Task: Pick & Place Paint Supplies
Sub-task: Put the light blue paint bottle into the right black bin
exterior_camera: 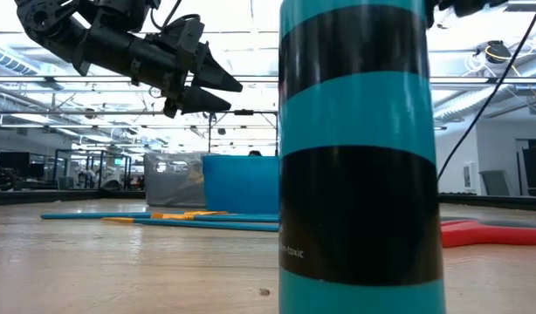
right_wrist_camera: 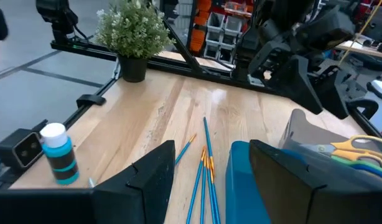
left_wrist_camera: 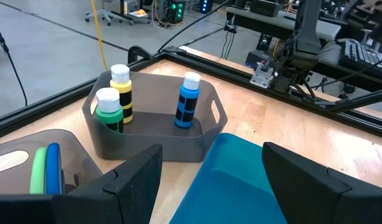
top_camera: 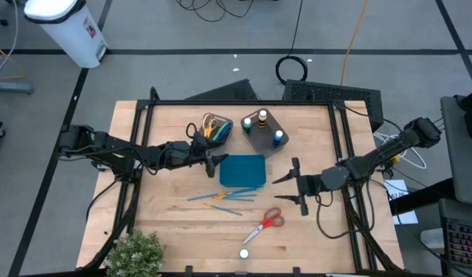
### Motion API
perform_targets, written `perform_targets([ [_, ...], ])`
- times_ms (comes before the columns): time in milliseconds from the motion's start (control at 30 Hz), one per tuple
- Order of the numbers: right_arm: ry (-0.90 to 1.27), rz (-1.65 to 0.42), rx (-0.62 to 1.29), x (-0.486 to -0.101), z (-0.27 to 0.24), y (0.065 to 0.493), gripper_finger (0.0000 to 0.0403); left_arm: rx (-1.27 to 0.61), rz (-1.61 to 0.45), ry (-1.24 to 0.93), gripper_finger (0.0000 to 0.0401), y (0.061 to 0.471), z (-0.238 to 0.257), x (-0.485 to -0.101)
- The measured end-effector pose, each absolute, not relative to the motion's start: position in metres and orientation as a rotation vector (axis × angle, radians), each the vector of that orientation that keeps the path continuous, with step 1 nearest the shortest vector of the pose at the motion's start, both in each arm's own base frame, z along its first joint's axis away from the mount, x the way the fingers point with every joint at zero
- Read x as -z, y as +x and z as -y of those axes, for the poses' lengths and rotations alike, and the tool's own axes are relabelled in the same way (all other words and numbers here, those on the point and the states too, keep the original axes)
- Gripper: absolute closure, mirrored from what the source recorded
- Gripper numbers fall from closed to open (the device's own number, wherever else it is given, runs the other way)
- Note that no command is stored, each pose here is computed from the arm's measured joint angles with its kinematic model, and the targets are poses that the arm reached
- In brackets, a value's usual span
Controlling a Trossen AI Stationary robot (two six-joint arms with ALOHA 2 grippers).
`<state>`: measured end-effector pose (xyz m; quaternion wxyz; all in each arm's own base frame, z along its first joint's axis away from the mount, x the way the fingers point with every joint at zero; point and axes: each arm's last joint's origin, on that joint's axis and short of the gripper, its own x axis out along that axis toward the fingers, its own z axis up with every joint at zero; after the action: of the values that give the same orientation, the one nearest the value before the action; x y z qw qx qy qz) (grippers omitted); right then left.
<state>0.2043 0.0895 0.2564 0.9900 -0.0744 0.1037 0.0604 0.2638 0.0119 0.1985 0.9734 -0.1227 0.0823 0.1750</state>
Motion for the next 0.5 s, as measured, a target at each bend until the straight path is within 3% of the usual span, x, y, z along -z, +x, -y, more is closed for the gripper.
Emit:
perform_targets([
  [500, -0.168, -0.276, -0.089, -0.258, -0.075, 0.177, 0.0206, -0.354, -0.166, -0.248, 0.0116, 0.264, -0.012, -0.199],
])
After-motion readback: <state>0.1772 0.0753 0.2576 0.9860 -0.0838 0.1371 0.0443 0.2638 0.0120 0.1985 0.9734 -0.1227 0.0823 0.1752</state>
